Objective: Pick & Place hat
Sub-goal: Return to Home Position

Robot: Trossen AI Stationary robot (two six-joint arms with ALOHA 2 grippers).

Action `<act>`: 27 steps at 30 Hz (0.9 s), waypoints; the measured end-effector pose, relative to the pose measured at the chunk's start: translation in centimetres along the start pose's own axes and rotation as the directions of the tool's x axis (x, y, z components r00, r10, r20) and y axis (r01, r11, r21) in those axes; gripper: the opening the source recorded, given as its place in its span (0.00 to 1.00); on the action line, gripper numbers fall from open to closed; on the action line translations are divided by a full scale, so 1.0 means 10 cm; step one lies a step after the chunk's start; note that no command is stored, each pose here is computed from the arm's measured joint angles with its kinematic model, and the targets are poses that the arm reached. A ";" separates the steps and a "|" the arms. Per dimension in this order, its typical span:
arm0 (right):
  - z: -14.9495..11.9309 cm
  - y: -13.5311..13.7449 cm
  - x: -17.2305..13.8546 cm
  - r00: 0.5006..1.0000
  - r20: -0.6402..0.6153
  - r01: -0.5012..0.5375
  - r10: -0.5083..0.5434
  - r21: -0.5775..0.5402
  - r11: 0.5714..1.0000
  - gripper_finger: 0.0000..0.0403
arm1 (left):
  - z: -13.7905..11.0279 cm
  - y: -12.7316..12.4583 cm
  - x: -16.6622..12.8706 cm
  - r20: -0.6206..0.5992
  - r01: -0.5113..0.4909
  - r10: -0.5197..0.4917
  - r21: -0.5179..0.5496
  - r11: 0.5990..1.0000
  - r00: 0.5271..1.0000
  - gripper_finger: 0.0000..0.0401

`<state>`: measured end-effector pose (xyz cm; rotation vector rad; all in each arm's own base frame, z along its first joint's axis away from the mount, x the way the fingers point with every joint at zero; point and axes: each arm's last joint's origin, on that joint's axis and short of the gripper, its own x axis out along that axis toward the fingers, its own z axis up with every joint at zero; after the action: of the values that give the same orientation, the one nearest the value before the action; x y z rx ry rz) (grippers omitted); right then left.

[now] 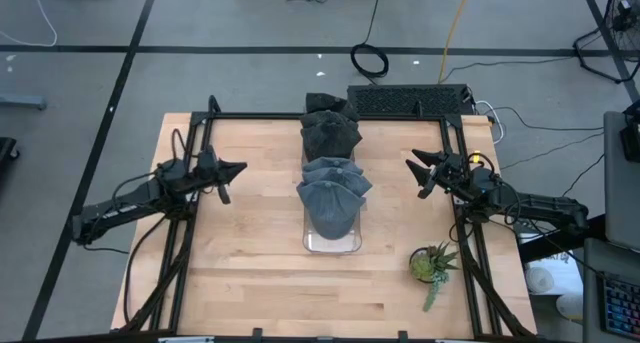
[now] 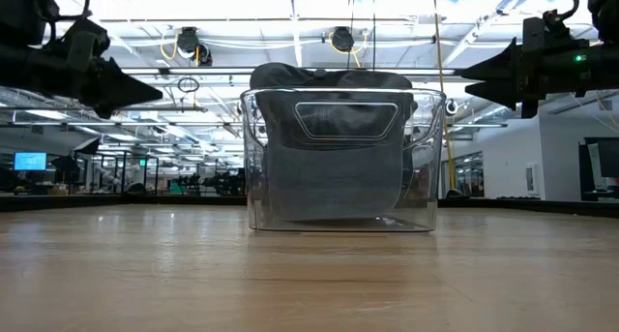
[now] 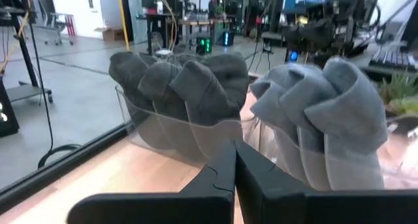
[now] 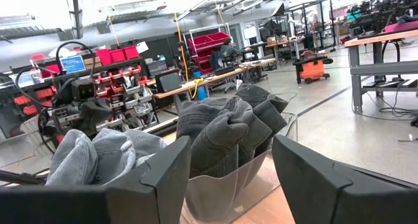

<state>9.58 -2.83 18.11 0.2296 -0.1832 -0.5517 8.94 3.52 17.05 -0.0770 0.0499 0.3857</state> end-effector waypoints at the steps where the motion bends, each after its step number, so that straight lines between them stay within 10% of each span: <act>1: 0.00 0.00 0.00 1.000 0.000 0.000 0.000 0.000 1.000 0.51 | 0.01 0.00 -0.01 0.016 -0.002 0.002 -0.006 1.000 1.000 0.00; 27: 0.00 0.00 0.00 1.000 0.000 0.000 0.000 0.000 1.000 0.51 | -0.21 0.02 0.16 -0.158 -0.020 0.023 0.019 1.000 0.987 0.13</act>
<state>9.57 -2.83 18.11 0.2294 -0.1834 -0.5519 10.31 4.11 14.80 -0.0901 0.2109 0.4004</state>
